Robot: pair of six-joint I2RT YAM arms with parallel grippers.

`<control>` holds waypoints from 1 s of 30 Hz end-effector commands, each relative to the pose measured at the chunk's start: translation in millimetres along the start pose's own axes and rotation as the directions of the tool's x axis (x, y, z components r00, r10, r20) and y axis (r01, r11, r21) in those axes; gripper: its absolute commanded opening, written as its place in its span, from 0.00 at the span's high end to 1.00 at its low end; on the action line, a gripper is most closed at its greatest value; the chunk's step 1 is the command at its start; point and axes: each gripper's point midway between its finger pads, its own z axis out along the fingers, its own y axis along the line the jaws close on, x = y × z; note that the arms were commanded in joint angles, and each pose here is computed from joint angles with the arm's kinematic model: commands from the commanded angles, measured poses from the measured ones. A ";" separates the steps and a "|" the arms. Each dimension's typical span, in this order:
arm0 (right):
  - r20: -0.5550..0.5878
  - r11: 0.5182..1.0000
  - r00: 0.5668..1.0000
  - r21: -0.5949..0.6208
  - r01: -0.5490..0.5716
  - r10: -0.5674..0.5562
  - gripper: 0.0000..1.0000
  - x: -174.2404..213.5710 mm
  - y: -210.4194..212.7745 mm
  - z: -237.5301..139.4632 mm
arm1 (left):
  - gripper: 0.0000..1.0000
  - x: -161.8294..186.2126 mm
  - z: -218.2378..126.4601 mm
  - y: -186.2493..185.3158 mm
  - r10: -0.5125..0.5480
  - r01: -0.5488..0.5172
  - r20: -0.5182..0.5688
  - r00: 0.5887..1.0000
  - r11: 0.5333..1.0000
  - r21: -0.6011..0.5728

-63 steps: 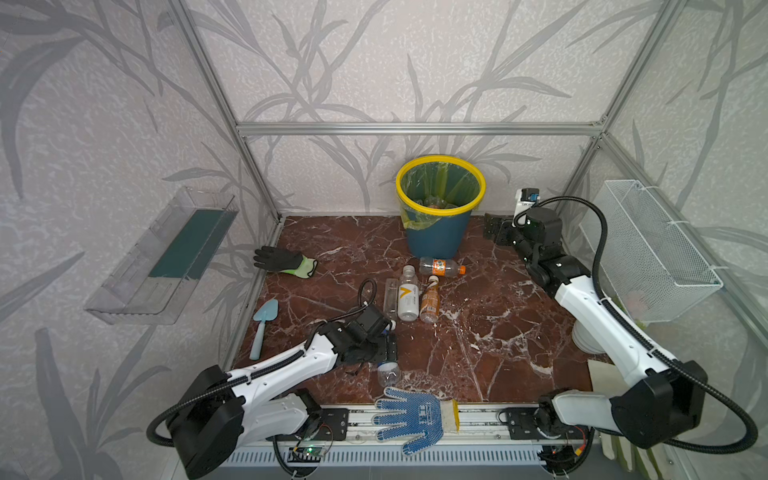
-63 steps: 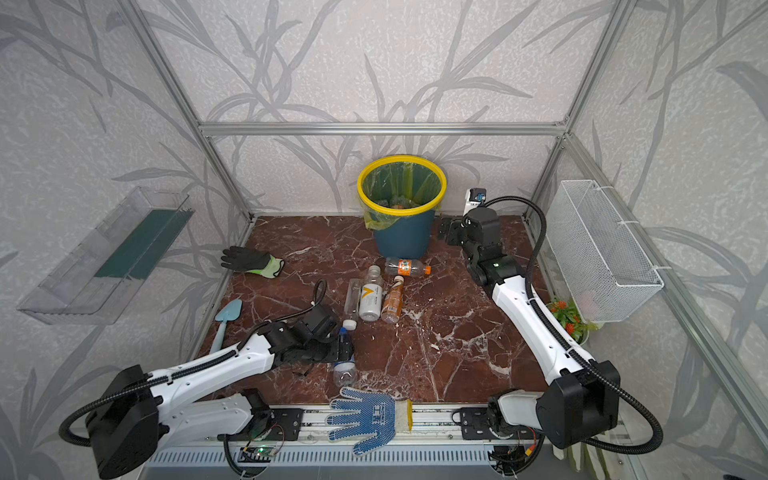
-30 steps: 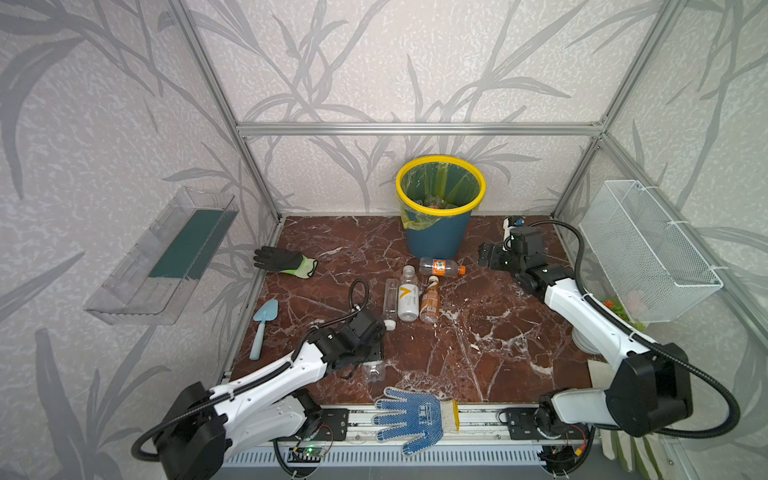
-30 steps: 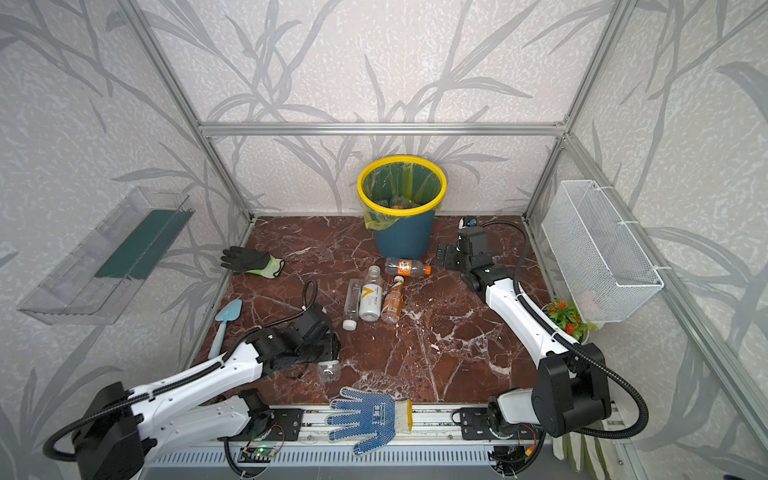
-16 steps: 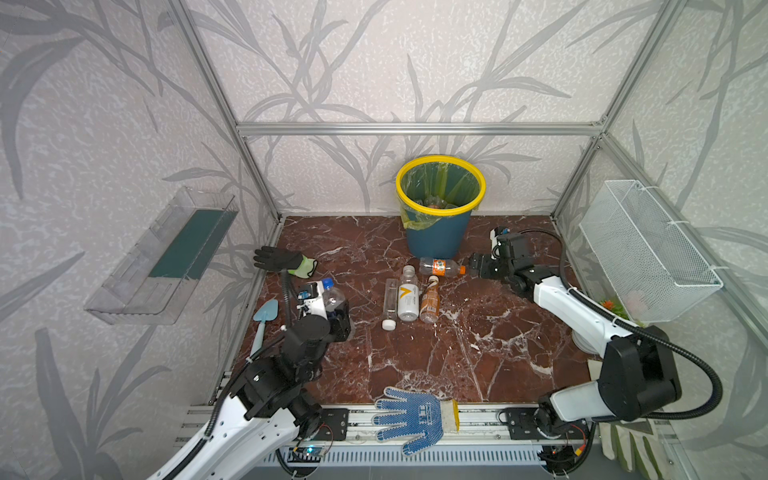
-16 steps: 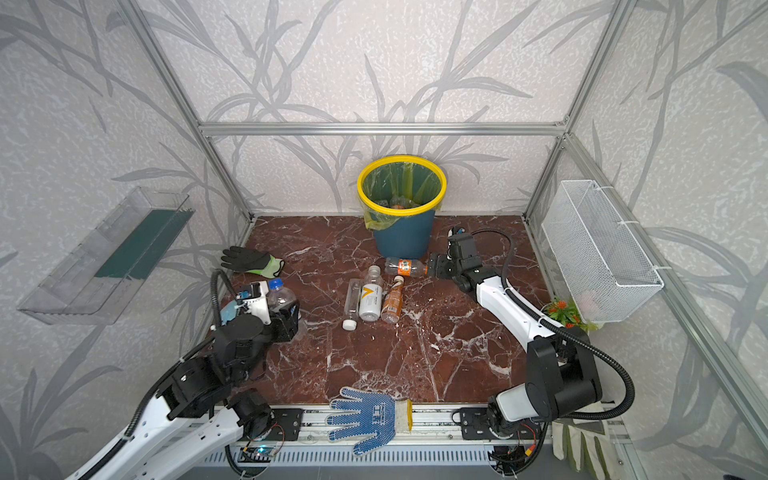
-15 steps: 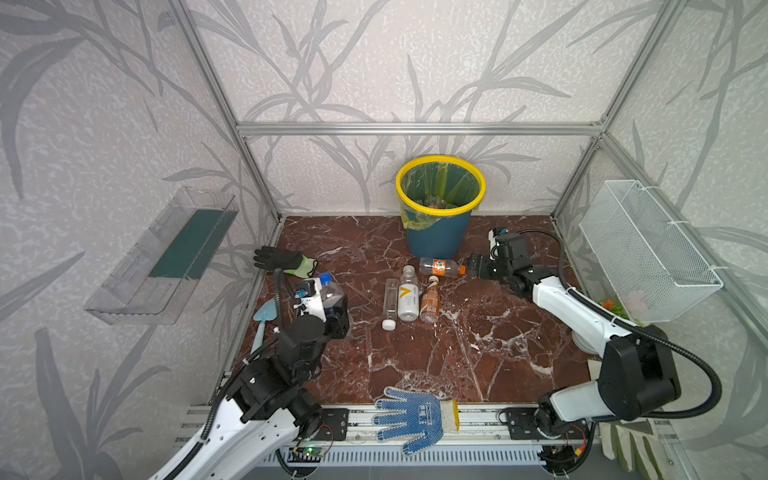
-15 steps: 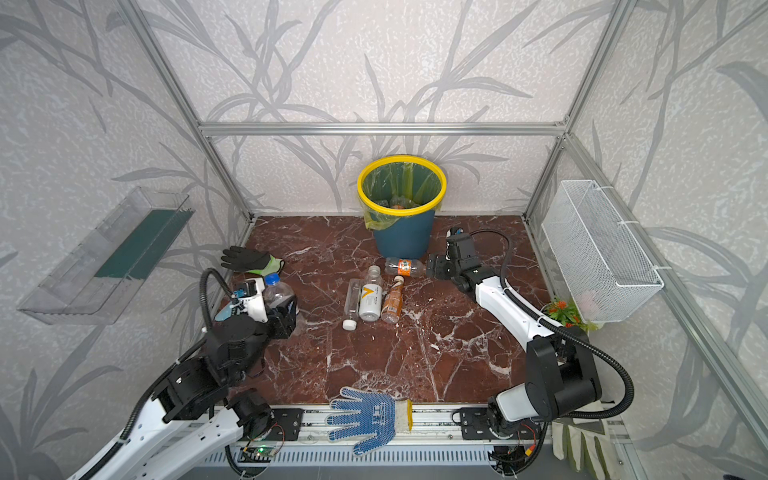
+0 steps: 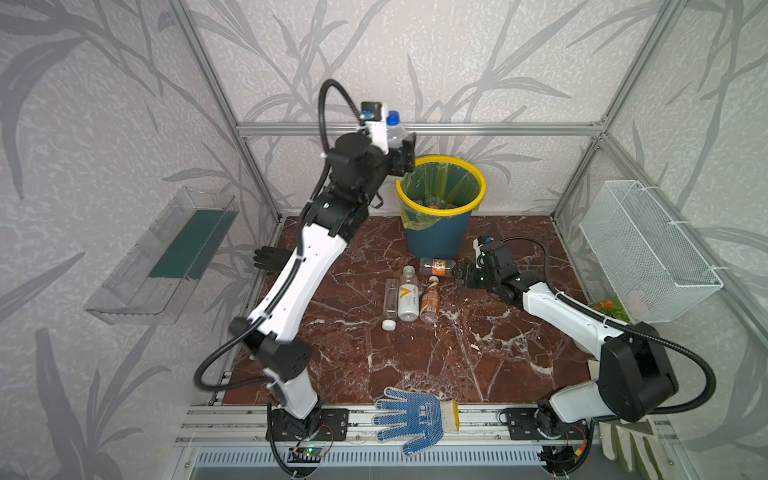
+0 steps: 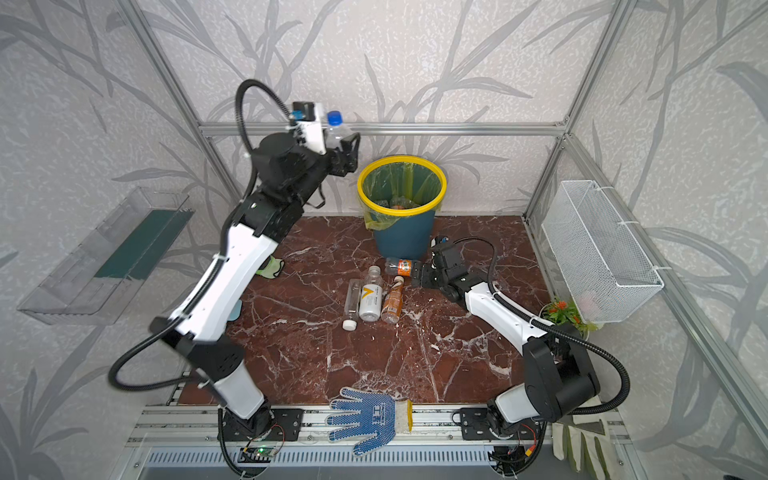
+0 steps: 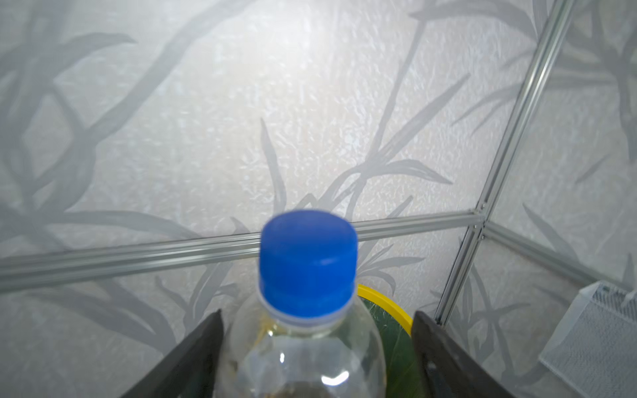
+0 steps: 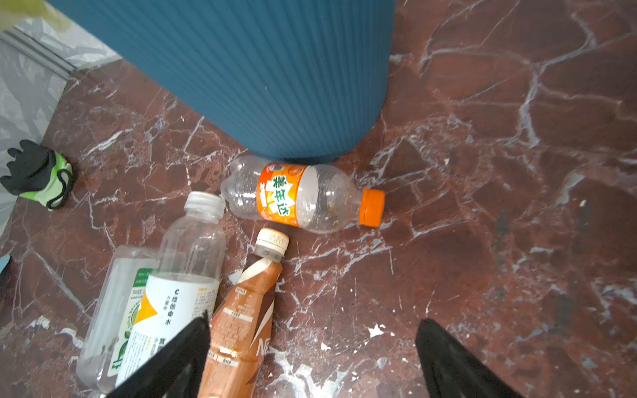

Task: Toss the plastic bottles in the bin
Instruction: 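Lift the blue-capped bottle with the left gripper and drop it into the bin, then close the right gripper on the brown Nescafe bottle while the left arm withdraws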

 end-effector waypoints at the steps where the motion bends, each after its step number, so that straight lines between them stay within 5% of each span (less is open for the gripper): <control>1: 0.025 0.998 0.999 -0.045 -0.033 0.034 0.06 0.5 9.4 -5.8 | 0.01 58.5 -8.1 -26.4 0.081 -0.033 -0.293 0.953 0.986 0.164; 8: -0.002 0.998 1.000 -0.064 -0.017 0.017 0.06 3.6 20.5 0.1 | 0.01 68.1 -29.6 -10.1 0.140 -0.106 -0.364 0.921 0.988 0.113; 15: -0.044 0.999 0.999 -0.041 -0.017 0.015 0.06 18.3 31.1 4.6 | 0.01 60.2 -90.1 47.0 0.096 -0.126 -0.226 0.969 0.984 -0.123; 24: -0.119 0.999 0.993 -0.034 -0.025 0.021 0.07 43.2 53.4 10.8 | 0.01 172.5 -164.3 112.2 -0.004 -0.142 -0.468 0.884 0.950 -0.277; 30: -0.196 1.000 0.980 0.011 -0.026 0.028 0.07 71.2 63.9 18.7 | 0.01 228.8 -202.2 137.8 -0.116 -0.068 -0.463 0.878 0.930 -0.362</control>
